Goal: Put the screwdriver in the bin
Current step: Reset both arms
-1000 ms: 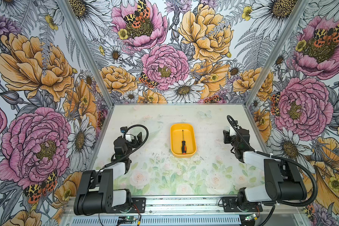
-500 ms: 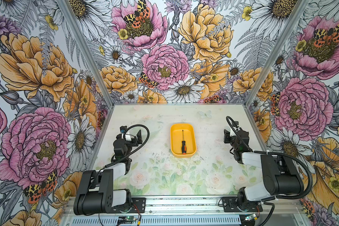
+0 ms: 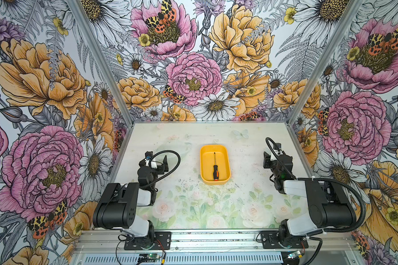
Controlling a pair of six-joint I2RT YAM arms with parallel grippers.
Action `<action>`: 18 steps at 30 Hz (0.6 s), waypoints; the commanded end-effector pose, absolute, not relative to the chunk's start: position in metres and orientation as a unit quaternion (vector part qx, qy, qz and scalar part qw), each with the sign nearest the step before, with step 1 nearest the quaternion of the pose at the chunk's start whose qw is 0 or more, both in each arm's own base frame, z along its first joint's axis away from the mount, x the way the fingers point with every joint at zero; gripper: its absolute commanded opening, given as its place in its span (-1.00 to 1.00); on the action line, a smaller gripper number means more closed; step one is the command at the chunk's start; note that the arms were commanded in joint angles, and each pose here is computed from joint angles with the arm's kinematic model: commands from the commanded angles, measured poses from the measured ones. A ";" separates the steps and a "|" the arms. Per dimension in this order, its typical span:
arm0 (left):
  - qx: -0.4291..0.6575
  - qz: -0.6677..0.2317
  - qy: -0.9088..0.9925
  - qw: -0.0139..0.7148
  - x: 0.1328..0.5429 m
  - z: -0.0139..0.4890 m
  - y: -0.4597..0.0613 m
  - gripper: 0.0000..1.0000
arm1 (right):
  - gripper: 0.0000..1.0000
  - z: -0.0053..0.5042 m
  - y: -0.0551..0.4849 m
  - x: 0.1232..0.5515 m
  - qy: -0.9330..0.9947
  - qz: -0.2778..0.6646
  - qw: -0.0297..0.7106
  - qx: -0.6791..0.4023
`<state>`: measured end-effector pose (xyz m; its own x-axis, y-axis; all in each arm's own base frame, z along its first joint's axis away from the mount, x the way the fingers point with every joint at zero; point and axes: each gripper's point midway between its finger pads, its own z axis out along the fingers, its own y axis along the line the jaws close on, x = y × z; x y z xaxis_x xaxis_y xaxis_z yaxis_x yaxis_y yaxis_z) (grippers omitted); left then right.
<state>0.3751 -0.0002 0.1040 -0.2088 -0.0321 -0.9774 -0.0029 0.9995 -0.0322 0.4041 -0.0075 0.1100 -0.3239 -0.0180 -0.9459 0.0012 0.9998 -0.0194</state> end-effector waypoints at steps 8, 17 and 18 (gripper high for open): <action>-0.030 -0.021 0.787 0.616 0.404 0.117 0.012 0.98 | -0.03 0.112 -0.011 0.407 0.807 -0.010 0.590 0.006; -0.029 -0.021 0.784 0.620 0.404 0.118 0.012 0.98 | 0.99 0.111 -0.017 0.404 0.802 -0.021 0.596 0.019; -0.025 -0.024 0.784 0.619 0.404 0.118 0.010 0.98 | 0.99 0.111 -0.016 0.404 0.802 -0.020 0.596 0.019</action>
<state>0.4045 0.0145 0.1165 -0.2328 -0.0588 -0.9707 -0.0363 0.9980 -0.0517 0.4027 -0.0117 0.1082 -0.3132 -0.0019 -0.9497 0.0301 0.9995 -0.0119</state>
